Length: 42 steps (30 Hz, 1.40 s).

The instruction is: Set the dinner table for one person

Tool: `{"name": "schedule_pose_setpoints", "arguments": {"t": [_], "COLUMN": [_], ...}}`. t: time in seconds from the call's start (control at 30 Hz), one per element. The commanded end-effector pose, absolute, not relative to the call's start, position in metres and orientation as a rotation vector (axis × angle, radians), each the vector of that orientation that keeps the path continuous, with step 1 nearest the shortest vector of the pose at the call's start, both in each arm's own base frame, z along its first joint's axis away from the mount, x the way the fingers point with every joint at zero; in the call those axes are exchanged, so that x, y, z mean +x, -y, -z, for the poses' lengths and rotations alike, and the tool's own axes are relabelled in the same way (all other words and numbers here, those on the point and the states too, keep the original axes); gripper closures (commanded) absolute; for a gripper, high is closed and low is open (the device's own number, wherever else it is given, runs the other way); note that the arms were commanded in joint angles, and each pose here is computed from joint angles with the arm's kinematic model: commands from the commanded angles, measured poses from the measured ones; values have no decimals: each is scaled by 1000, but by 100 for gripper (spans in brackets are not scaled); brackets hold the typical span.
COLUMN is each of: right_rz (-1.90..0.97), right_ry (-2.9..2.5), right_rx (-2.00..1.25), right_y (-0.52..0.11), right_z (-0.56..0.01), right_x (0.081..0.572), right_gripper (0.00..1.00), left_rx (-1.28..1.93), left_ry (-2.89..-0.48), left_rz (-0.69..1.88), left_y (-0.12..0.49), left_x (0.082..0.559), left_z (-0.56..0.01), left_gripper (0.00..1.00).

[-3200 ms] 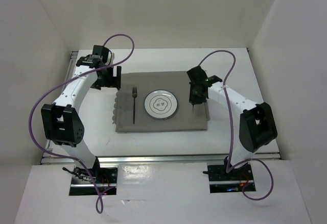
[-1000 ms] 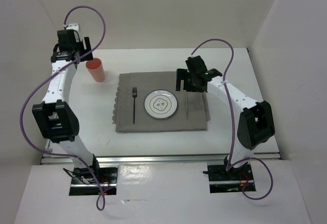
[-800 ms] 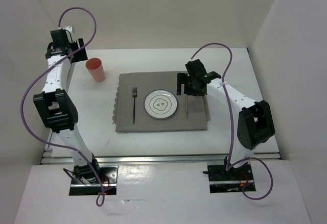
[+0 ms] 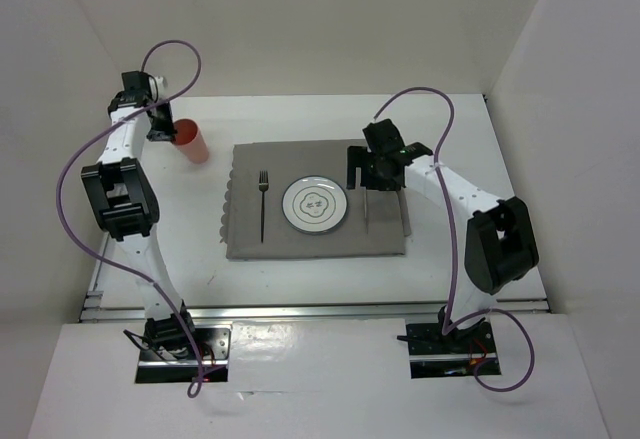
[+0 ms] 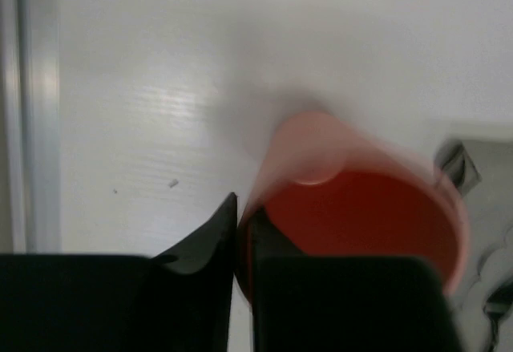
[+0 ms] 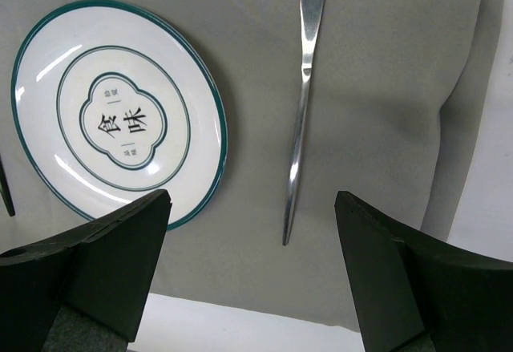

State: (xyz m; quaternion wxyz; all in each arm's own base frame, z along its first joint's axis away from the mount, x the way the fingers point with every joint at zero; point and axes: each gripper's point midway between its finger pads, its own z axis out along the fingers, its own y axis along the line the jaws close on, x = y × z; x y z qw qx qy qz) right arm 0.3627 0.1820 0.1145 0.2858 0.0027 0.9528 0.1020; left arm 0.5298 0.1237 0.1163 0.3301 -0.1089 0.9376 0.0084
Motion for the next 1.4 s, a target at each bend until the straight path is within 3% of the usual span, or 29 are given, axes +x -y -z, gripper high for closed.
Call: {"name": "schedule_pose_setpoints", "arguments": {"t": [0.0,0.27,0.43,0.67,0.93,1.37], "right_rz": [-310,-442,-638,-839,-847,-619], "right_ry": [-2457,-2358,-2083,-1829,-1820,-2012], "right_rx": [0,-109,-200,-201,-141,-8], "right_y": [-182,-208,-265,-335,-353,-340], "right_z": [-145,-189,-279,-345,-345,-278], "right_x": [368,372,369,353,355,380], "right_gripper": [9,14,20,25,26,39], "left_rx": [-283,-212,82,294,422,518], "left_ry": [-2441,-2338,-2246,-2260,-2306,-2294], "left_rz": [78,117,113,224,284,278], "left_y": [-124,-112,-37,70,140,176], "left_x": [528,505,473,445,426,401], "left_z": [-133,-211,-279,-284,-268,-268], "left_gripper": [97,100,100,100,100,100]}}
